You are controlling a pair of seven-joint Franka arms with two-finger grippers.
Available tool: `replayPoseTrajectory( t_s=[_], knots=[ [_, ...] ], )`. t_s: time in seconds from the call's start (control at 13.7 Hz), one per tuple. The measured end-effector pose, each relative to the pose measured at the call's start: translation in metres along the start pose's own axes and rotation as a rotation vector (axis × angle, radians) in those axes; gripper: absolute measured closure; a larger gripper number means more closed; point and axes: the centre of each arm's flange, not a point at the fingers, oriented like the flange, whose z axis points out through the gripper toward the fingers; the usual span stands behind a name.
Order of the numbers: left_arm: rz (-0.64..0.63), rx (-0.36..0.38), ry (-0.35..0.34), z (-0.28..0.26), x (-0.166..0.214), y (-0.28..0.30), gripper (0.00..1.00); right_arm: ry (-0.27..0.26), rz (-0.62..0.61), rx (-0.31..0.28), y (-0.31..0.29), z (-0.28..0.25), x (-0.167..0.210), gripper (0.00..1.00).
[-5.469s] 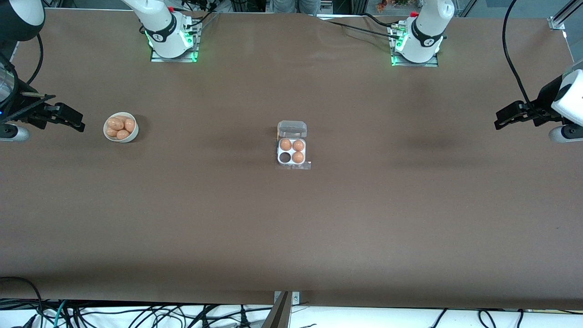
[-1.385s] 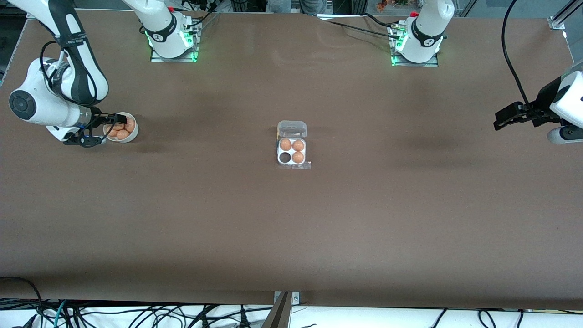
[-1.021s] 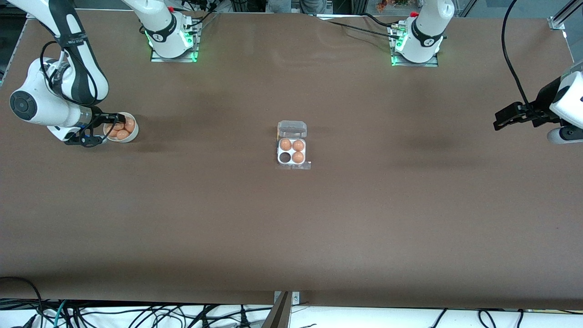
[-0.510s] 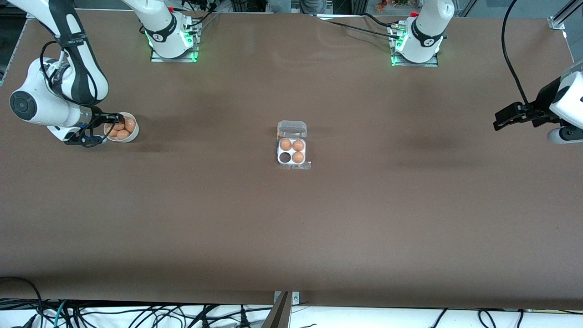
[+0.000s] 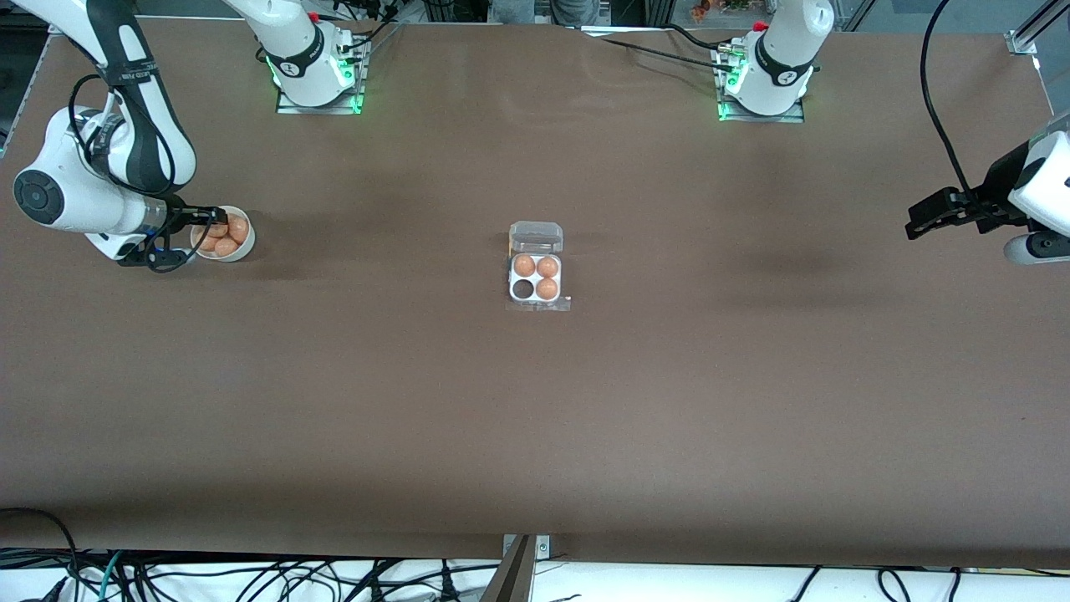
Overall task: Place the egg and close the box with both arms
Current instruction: 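Close the right gripper on one brown egg in the bowl, then lift the egg and carry it with the right gripper to the carton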
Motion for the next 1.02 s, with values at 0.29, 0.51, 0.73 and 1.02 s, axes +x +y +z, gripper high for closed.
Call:
replayPoseTrajectory(
  t_s=[0.29, 0.51, 0.73, 1.02],
  knots=[
    [0.0, 0.0, 0.0, 0.0, 0.0, 0.0, 0.0, -0.022, -0.026, -0.007, -0.012, -0.036, 0.012, 0.53],
    [0.0, 0.0, 0.0, 0.0, 0.0, 0.0, 0.0, -0.024, -0.044, -0.028, -0.036, -0.068, 0.024, 0.53],
    [0.0, 0.0, 0.0, 0.0, 0.0, 0.0, 0.0, -0.033, -0.011, -0.068, -0.088, -0.095, 0.036, 0.53],
    [0.001, 0.0, -0.001, 0.0, 0.0, 0.0, 0.0, -0.036, 0.031, -0.084, -0.192, -0.129, 0.055, 0.53]
  ],
)
